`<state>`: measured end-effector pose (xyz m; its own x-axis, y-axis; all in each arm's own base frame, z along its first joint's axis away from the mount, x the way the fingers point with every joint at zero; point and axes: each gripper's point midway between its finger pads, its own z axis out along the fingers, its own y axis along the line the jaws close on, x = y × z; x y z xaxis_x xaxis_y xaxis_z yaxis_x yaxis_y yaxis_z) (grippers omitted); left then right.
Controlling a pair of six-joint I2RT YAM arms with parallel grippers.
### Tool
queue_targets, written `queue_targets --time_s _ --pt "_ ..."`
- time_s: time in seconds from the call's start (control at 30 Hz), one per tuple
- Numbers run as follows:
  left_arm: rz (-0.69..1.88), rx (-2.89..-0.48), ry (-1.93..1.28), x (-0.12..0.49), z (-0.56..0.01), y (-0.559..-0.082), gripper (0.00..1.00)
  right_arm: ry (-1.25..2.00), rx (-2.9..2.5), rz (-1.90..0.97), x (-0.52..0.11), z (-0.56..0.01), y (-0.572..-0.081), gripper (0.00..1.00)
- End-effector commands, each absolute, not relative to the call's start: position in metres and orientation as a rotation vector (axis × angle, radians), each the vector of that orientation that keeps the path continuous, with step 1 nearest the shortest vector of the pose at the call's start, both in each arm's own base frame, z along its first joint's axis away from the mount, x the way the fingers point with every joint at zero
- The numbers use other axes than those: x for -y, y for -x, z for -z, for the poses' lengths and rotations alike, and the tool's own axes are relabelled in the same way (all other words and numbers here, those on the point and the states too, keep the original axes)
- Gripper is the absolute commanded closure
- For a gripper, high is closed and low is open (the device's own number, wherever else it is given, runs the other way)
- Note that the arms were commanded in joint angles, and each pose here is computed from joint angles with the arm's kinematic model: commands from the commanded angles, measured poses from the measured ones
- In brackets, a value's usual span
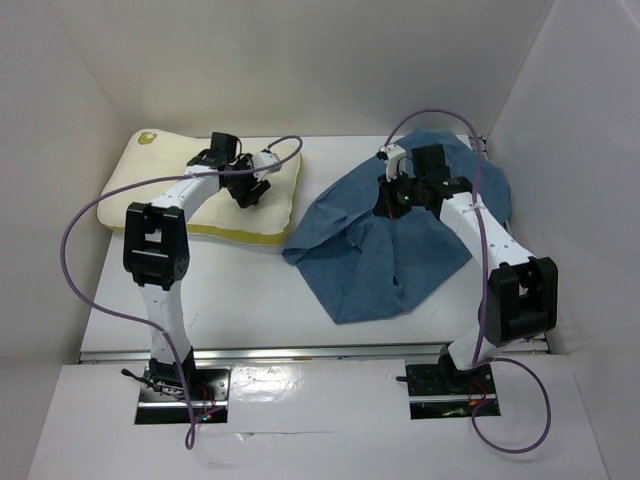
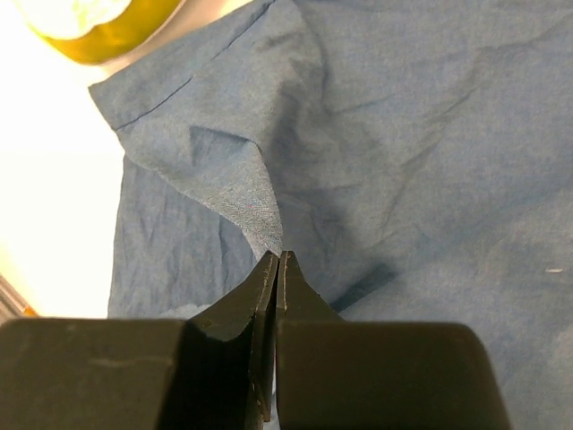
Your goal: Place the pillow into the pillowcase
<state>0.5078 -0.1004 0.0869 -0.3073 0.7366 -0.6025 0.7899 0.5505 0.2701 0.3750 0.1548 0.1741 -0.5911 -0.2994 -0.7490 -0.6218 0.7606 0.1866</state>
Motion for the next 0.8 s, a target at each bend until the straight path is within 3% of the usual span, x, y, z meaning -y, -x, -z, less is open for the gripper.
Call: queue_targets --time_s 0.0,0.03,0.07,0.17,0.33,0.77 --pt "0.329 -2.232 -1.31 0.114 -0.035 -0.478 0.34 0.705 -2.205 -0.583 -0.158 -0.189 -0.375 1.0" --pt "0.331 -2.235 -1.31 0.115 -0.039 -0.485 0.62 0.706 -2.196 -0.581 -0.158 -0.193 -0.374 1.0" --pt "0.348 -2.261 -1.316 0.115 -0.034 -0.484 0.75 0.706 -2.196 -0.581 -0.158 -0.193 -0.374 1.0" --pt "0.521 -2.375 -1.352 0.122 -0.018 -0.462 0.98 0.712 -2.206 -0.577 -0.16 -0.189 -0.372 1.0" --pt "0.638 -2.391 -1.299 0.115 -0.037 -0.429 1.0 0.723 -2.173 -0.575 -0.163 -0.2 -0.371 1.0" --pt "0.465 -2.223 -1.121 0.096 -0.162 -0.339 1.0 0.748 -1.973 -0.577 -0.18 -0.261 -0.352 1.0"
